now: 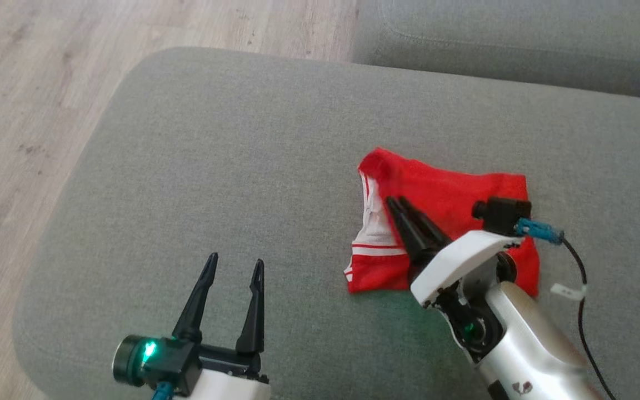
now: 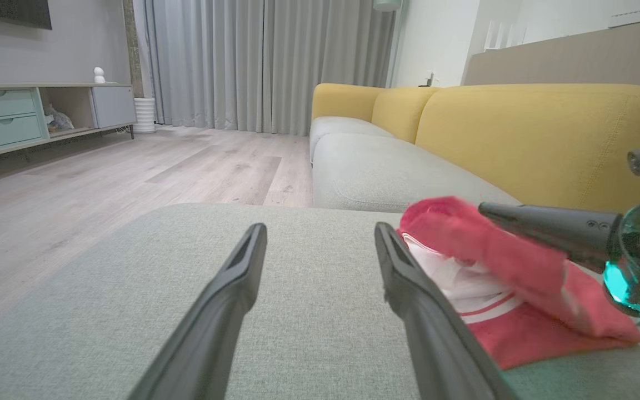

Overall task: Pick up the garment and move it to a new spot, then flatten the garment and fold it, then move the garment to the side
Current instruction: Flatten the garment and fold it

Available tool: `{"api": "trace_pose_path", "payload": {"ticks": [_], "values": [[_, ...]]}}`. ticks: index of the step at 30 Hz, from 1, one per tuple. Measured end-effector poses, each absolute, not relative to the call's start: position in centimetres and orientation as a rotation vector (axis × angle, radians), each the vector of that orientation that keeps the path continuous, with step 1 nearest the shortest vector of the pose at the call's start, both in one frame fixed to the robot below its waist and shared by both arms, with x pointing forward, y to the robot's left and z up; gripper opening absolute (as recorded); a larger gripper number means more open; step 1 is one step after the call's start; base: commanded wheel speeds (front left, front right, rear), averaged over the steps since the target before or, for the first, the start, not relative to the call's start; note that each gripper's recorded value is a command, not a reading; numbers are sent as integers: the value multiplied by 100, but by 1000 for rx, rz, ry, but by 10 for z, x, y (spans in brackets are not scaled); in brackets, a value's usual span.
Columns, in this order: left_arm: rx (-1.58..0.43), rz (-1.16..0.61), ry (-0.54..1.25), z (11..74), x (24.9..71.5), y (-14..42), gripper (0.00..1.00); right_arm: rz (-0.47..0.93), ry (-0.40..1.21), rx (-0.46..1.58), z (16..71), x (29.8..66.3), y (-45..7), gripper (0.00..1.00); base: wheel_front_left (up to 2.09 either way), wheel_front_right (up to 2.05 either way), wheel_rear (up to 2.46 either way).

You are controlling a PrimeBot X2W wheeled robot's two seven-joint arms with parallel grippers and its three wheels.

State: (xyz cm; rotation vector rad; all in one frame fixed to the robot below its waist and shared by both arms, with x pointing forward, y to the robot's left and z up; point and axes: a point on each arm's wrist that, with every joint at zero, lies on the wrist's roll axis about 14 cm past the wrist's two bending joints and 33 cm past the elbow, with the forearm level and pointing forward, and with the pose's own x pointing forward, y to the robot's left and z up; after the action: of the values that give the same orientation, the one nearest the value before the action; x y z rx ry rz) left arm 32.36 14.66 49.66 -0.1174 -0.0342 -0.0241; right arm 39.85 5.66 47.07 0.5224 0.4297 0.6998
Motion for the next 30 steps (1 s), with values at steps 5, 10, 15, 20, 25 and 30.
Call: {"api": "trace_pose_path", "payload": {"ticks": [5, 10, 15, 20, 25, 30], "values": [[-122, -14, -43, 498, 318, 147, 100, 560, 236, 580, 495, 421, 21, 100, 0, 0, 0], [-137, -21, -30, 493, 311, 143, 100, 370, 72, 499, 508, 431, -47, 100, 0, 0, 0], [-141, -43, -50, 499, 314, 136, 100, 221, 8, 351, 500, 403, -118, 100, 0, 0, 0], [-136, -50, -53, 500, 312, 133, 100, 144, -59, 196, 507, 367, -160, 100, 0, 0, 0], [-113, -47, -20, 486, 294, 135, 100, 148, -45, 114, 494, 318, -161, 100, 0, 0, 0], [-95, -36, -4, 478, 280, 141, 100, 169, -17, 86, 481, 289, -158, 100, 0, 0, 0]]}}
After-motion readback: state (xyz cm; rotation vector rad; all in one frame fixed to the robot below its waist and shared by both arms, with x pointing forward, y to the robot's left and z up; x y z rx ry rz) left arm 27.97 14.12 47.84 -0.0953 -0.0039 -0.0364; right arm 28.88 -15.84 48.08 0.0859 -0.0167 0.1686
